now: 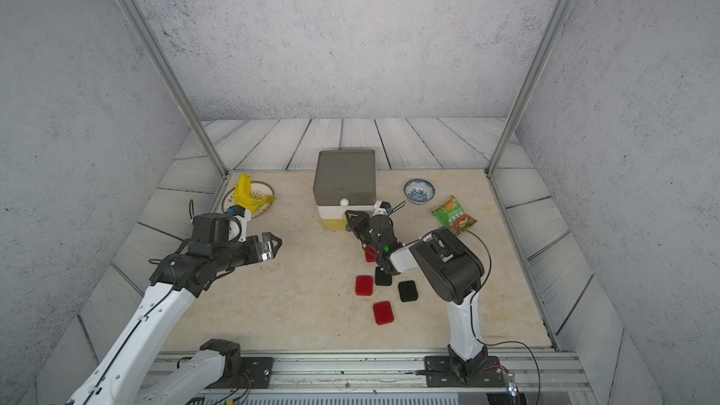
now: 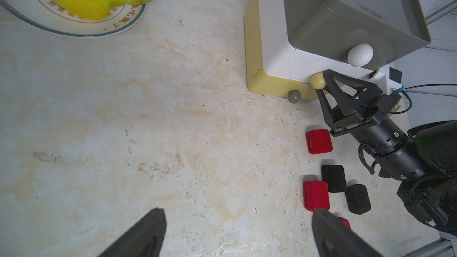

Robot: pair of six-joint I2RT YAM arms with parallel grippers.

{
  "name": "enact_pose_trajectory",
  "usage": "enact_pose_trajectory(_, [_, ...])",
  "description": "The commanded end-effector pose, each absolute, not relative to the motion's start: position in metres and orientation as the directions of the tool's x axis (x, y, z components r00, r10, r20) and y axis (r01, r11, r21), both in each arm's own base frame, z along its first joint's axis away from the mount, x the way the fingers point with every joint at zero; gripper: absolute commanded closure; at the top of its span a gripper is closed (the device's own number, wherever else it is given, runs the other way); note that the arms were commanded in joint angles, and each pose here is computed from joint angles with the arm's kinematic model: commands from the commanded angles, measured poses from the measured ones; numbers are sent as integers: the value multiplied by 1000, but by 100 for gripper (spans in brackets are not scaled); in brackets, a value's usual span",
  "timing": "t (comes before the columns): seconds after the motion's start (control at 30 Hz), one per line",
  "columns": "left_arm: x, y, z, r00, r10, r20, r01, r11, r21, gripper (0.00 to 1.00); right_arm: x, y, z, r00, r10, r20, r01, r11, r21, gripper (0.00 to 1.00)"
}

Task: Place the brooch boxes into the drawer by color
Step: Open the drawer in the storage box.

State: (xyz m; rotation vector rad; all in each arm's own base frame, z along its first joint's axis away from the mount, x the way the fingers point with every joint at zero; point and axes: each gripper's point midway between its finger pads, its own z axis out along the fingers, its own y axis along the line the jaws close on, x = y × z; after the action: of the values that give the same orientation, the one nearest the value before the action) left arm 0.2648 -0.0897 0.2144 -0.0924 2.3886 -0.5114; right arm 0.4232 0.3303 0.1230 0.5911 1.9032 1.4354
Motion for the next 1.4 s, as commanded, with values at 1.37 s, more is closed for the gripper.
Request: enact_pose_trajectory(1.37, [238,-84,230,-745,-256,-616,46,902,-430,2,313,328,130,-744,627,-231,-65,276,959,81])
